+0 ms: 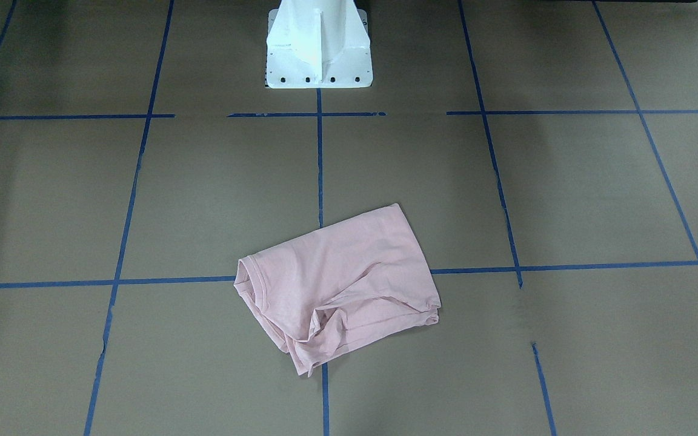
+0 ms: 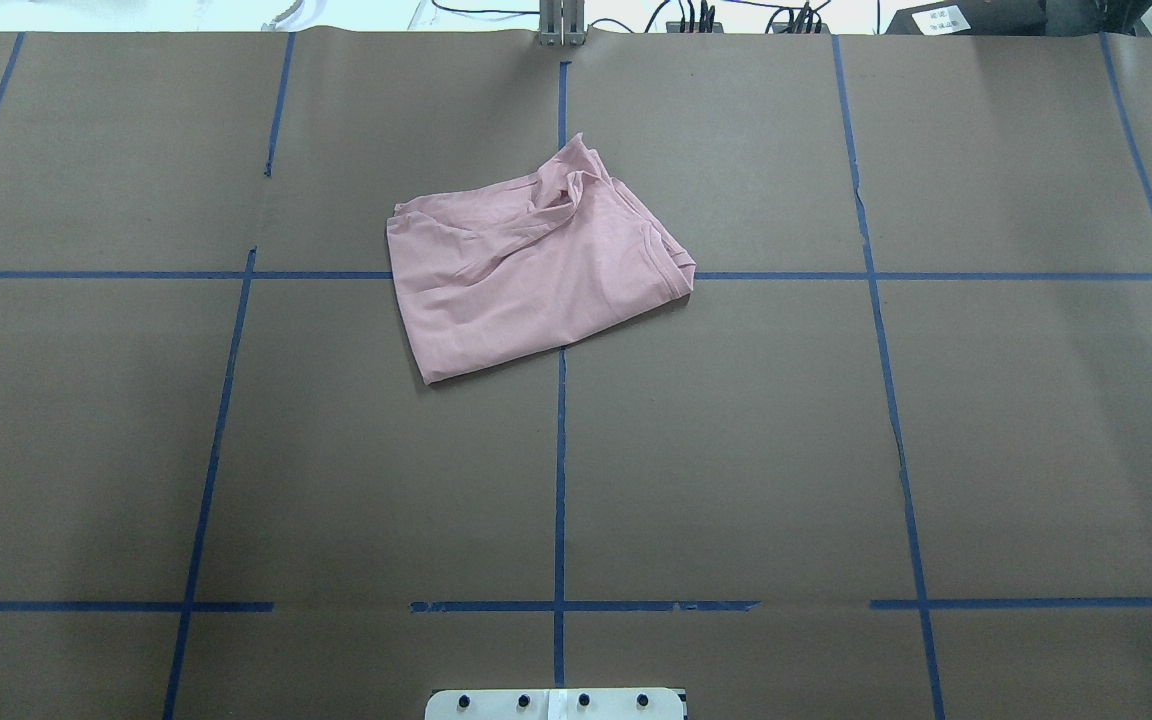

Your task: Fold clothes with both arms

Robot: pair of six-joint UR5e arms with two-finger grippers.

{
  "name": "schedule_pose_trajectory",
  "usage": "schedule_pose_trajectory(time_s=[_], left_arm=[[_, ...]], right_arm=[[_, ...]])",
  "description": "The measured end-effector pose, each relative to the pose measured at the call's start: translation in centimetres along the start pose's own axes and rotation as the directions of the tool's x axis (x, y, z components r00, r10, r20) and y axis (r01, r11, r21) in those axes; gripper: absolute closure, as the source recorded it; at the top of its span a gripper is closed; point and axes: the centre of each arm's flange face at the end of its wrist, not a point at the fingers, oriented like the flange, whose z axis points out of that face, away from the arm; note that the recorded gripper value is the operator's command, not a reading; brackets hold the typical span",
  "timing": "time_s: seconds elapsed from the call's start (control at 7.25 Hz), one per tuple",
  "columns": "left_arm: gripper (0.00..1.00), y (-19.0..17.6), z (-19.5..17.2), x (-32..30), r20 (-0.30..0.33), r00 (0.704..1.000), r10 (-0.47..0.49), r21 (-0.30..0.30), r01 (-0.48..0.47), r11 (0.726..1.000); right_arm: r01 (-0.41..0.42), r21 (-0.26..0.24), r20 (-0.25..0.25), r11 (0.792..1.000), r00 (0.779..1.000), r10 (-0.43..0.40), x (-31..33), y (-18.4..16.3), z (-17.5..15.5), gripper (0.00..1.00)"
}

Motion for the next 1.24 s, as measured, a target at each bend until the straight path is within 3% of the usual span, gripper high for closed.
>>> schedule_pose_trajectory(time_s=[0.28, 0.69, 1.24], left_arm=[[0.0, 5.3, 0.6, -0.9, -0.009, 1.0, -0.01, -0.044, 0.01, 0.999], [0.0, 12.6, 7.1, -4.6, -0.028, 0.995, -0.094, -0.161, 0.088, 0.983], [0.0, 13.0, 8.0, -5.0, -0.044, 0.983, -0.18, -0.262, 0.162, 0.951]], right_arm=[[0.022, 0.046, 0.04, 0.999, 0.999, -0.023, 0.9, 4.2, 0.5, 0.0], [0.0, 0.072, 0.041, 0.997, 0.999, -0.003, 0.9, 5.0, 0.8, 0.0], [-0.084, 0.011, 0.057, 0.996, 0.995, 0.084, 2.9, 5.7, 4.0, 0.0]])
